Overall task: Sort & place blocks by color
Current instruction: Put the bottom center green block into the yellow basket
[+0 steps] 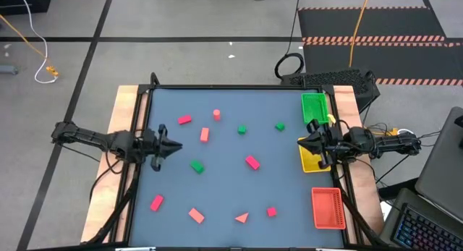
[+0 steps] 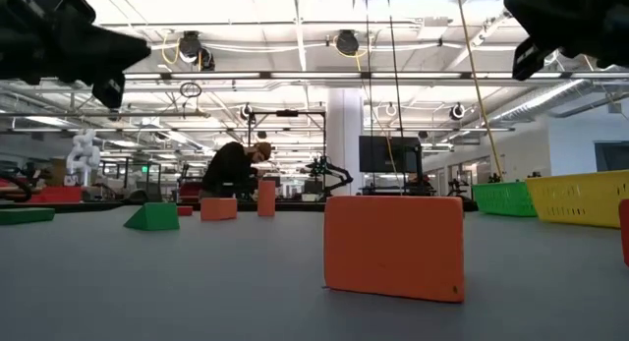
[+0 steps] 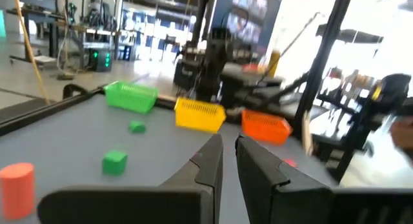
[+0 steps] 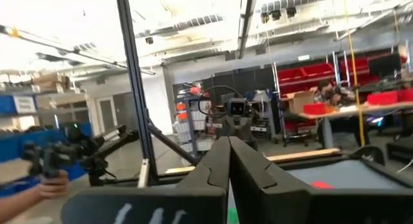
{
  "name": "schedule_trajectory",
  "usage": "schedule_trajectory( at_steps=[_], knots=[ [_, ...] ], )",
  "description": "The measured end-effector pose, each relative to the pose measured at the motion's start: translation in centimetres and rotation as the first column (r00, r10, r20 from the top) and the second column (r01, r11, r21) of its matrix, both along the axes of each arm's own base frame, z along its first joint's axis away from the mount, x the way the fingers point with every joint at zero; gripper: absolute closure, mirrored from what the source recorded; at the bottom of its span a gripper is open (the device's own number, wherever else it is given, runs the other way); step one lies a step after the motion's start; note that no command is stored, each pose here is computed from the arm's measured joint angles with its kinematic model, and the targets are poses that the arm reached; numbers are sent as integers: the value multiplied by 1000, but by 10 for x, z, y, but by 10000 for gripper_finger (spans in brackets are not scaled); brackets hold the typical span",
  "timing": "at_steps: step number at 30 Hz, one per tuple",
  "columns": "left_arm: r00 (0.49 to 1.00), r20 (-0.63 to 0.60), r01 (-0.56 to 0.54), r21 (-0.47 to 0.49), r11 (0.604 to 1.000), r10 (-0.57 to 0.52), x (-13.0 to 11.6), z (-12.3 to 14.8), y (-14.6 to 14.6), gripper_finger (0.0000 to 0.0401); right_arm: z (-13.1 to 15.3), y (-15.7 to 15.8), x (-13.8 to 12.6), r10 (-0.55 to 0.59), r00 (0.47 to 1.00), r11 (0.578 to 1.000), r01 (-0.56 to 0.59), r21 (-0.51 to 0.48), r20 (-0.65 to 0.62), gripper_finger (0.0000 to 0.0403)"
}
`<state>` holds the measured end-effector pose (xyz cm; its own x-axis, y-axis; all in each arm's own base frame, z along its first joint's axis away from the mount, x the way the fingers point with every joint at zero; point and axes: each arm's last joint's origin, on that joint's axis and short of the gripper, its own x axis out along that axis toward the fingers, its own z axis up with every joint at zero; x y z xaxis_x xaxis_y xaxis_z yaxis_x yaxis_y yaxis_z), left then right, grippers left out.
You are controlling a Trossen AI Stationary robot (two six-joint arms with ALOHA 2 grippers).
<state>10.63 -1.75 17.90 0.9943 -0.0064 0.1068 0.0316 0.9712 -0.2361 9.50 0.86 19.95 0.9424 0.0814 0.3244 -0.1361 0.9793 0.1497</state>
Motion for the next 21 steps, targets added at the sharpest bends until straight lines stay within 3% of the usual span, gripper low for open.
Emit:
schedule_trajectory(
  at_steps=[4,11,13,15,18,21],
  knots=[
    [999,34,3,-29,1000,-2,0,3,0,352,-1,0,0,-13,1000,999,13,-36,-4,403],
    [995,92,-41,-71,997,48,-1,10,2,348,-6,0,2,4,998,1000,-4,3,-65,403],
    [992,5,-125,-108,986,126,0,12,4,335,-7,0,3,0,997,1000,0,-1,-79,403],
    [971,-163,-193,-90,977,176,0,15,6,313,-8,-1,4,-36,995,999,36,7,-89,403],
    [892,-386,-285,-72,956,237,1,25,9,266,-9,-3,6,-111,988,994,111,1,-108,402],
    [814,-510,-325,-5,946,277,8,39,10,211,-10,-4,7,-181,976,983,179,-26,-119,389]
  ],
)
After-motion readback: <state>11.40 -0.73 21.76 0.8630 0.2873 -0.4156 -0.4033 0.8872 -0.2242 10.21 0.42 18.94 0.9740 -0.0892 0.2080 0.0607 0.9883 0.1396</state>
